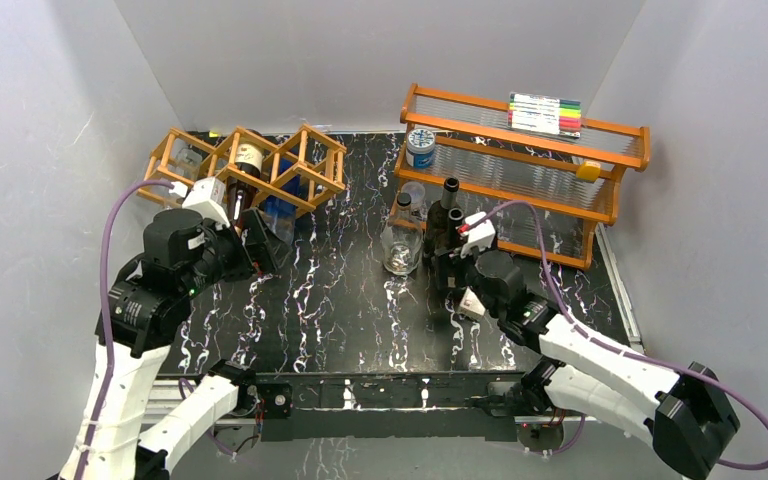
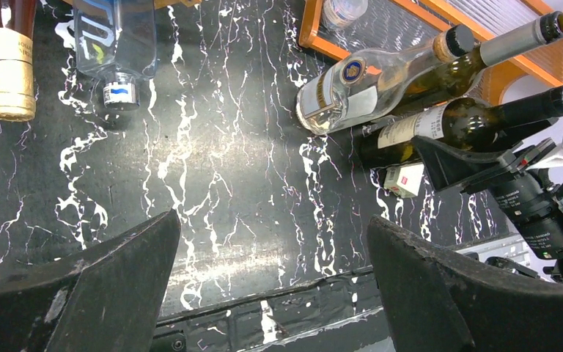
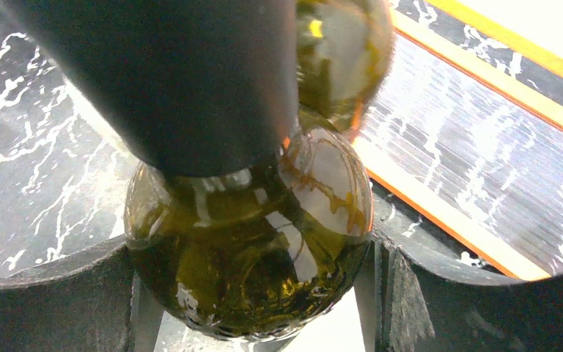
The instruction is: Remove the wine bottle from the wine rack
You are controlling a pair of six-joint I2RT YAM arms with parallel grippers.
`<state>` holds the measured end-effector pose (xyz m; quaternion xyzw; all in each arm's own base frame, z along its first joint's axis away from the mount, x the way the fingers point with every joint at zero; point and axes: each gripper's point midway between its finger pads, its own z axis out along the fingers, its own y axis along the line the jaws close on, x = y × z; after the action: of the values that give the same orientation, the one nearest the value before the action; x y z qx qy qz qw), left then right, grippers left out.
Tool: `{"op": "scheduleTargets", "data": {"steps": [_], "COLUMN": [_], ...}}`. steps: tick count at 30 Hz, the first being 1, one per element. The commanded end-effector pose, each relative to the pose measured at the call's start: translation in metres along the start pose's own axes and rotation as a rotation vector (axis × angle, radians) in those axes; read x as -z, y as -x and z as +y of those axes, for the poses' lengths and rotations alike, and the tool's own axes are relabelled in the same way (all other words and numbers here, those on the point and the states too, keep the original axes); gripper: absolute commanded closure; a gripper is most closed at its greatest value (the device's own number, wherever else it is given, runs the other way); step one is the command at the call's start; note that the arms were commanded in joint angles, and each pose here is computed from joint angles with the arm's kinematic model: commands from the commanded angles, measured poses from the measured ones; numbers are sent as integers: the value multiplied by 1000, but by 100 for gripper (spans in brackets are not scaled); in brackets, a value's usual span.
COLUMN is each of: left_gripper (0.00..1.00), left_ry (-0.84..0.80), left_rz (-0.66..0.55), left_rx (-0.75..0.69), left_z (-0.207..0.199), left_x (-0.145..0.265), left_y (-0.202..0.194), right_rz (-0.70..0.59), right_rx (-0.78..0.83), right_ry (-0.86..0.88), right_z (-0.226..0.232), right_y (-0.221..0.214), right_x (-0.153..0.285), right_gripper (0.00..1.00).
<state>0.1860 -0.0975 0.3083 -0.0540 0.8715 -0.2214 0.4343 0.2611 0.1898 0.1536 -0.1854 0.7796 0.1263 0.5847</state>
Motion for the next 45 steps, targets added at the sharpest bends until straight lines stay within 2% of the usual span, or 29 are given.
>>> {"op": "scheduleTargets", "data": {"steps": [1,7,14,21,24,28,29,35,36,45], "left_gripper": [2,2,2,2,2,2,2,2,2,2], "left_ry": [-22,-25,-29,-25,-25,-37,-37,-33,-31,-26], "left_rz": [3,10,19,14,17,21,24,24,27,49], "left_rx": [-2,-1,-4,-8,-7,-8,-8,-9,-8,-6], "left_z": [-4,-4,-5,-4,-4,-6,-6,-4,-3,1], "left_x": [-3,-6,-9,-8,-10,-13,-14,-14,-15,-22], "left_y": [0,-2,-2,-2,-3,-3,-3,-6,-7,-16], "right_rz": [-98,-148,-218,-263,-233,-262,-260,-184,-179,-202], "right_rx": [-77,-129,-157,-148,-147,-142,-139,-125,-126,-105], "right_ry": [-119,-232,-248,-202,-192,-168,-159,-146,-153,-151], "right_z": [-31,-68,-93,-92,-89,-85,-84,-81,-82,-84], "right_y": [26,30,39,43,21,17,17,17,20,71], "right_x": [5,4,-15,-21,-19,-16,-16,-13,-12,9], "right_gripper": [62,64,65,65,65,63,61,8,3,2]}}
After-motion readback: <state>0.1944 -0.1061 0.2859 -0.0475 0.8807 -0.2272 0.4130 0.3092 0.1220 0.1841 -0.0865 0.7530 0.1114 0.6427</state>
